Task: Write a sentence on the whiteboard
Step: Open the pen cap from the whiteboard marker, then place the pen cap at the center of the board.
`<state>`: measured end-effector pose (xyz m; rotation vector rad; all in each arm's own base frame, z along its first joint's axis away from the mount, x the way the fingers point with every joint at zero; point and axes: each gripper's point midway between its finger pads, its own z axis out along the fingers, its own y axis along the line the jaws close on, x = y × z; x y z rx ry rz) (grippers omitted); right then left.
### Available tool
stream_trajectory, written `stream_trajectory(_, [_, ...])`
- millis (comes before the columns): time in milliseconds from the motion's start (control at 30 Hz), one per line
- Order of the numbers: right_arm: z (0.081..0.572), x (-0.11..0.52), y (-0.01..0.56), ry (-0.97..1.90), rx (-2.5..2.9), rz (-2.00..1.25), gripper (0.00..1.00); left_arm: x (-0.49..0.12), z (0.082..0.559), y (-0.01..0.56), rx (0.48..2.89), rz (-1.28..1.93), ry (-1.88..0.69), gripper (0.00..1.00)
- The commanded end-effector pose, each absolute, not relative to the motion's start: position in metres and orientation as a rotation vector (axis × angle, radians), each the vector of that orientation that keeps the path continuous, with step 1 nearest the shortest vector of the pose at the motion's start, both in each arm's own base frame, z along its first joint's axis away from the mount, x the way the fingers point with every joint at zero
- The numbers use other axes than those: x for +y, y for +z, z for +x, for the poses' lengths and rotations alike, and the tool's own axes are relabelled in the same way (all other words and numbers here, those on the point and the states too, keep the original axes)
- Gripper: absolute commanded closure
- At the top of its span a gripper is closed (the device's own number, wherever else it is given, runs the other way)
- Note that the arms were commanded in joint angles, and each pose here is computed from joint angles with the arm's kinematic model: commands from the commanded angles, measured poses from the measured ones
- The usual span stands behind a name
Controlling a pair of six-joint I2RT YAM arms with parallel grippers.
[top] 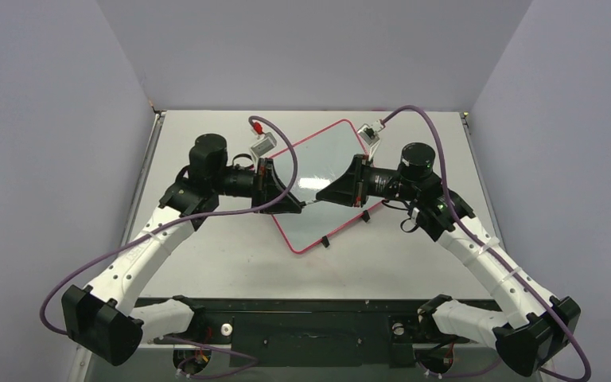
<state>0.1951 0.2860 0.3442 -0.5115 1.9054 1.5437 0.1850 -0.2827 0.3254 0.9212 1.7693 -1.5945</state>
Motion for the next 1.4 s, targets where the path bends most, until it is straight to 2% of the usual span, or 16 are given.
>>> stream_trajectory(0, [0.210,0.268,0.351,1.486,1.861,-0.475,1.00,-0.251,0.204,0.325,1.807,0.814,-1.491,1.00])
stream_trajectory(267, [0.216,0.259,0.347,1.468,1.873,-0.435,1.00,-0.224,0.218,0.304,1.857,0.679,-1.398,1.00])
stream_trajectory(400, [0.224,0.255,0.338,1.426,1.902,-0.387,1.00,-0.201,0.241,0.280,1.943,0.476,-1.265,1.00])
stream_trajectory(533, [0.236,0.244,0.318,1.289,1.984,-0.325,1.00,-0.168,0.261,0.251,2.028,0.250,-1.078,1.00])
stream_trajectory(667, [0.245,0.237,0.307,1.197,2.021,-0.283,1.00,-0.115,0.284,0.211,2.131,-0.070,-0.713,1.00])
stream_trajectory(867, [0.249,0.234,0.302,1.147,2.032,-0.267,1.00,-0.046,0.295,0.157,2.279,-0.479,-0.330,1.00])
stream_trajectory(1033, [0.251,0.233,0.298,1.119,2.041,-0.256,1.00,-0.021,0.295,0.115,2.289,-0.792,-0.332,1.00])
stream_trajectory(1367, [0.252,0.227,0.288,1.071,2.069,-0.241,1.00,-0.023,0.284,0.050,2.318,-0.910,-0.315,0.98])
